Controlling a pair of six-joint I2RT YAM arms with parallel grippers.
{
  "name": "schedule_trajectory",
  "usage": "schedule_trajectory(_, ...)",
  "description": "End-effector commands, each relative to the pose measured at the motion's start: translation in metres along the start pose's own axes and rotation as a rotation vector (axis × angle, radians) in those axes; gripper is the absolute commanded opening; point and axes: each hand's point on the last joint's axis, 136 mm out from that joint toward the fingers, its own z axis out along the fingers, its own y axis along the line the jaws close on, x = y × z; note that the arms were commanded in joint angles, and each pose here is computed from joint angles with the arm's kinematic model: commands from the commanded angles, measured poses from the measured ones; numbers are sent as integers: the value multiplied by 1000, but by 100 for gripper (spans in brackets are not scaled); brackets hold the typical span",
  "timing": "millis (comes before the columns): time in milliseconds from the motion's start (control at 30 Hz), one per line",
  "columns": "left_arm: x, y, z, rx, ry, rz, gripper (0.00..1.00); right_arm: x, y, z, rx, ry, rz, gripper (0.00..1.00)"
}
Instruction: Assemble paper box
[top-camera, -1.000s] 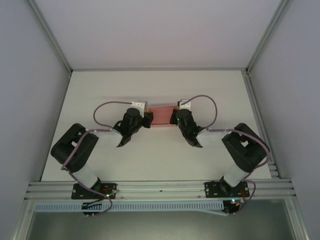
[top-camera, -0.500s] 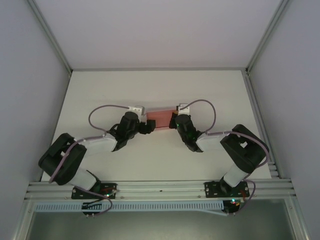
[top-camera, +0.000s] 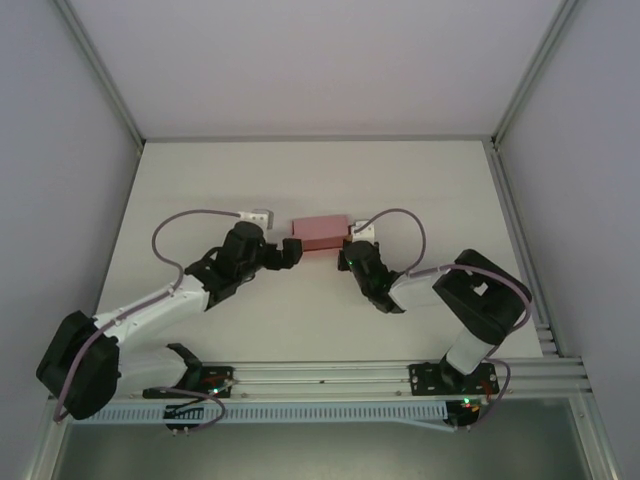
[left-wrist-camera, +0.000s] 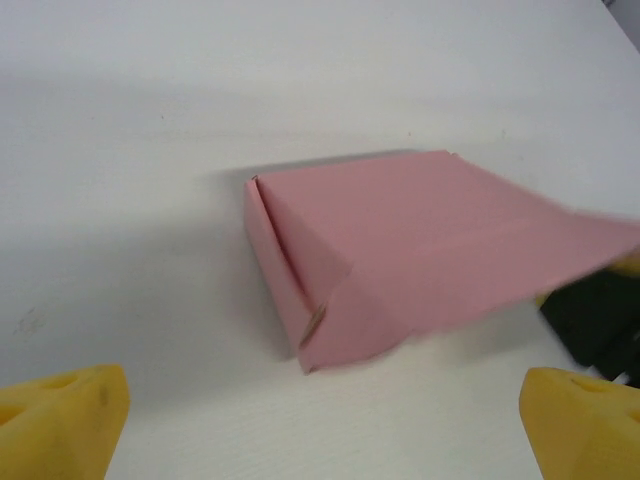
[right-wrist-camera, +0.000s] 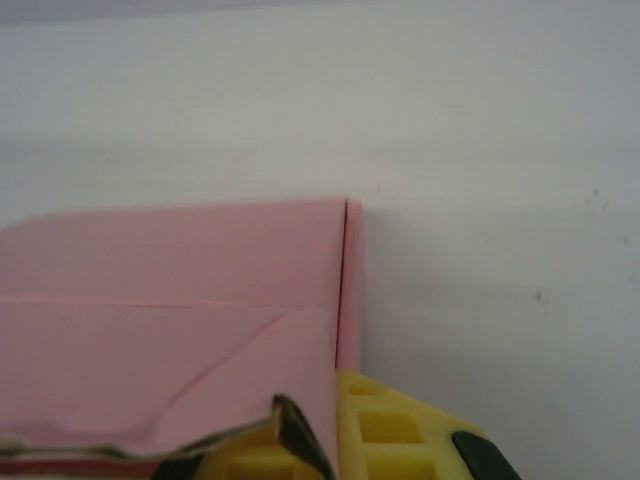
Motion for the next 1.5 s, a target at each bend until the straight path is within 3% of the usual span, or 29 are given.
schedule_trajectory(0,-10,7,2,-59,46,-123,100,68,-29,-6,90,209,-153,0)
schedule_trajectory(300,-25,18,62,-56,124,-166,100,59,-26,-9,79,176,-151,7)
schedule_trajectory(500,-43,23,108,33,159,-149,100,48,-17,-10,45,167,-176,15)
schedule_trajectory(667,-35,11,139,160,227,-107,96,29,-12,-9,50,131,-196,15)
schedule_trajectory(900,-23,13,154,178,277,-79,86,-1,2,-11,27,106,-209,28)
schedule_trajectory(1000,-17,12,155,194,289,-98,83,-9,2,-14,38,102,-171,29)
schedule_trajectory(1267,-2,9,160,235,322,-103,79,-3,-1,-31,3,137,-108,55)
schedule_trajectory(1467,10,10,163,242,353,-97,77,22,-2,-60,-106,211,-74,86)
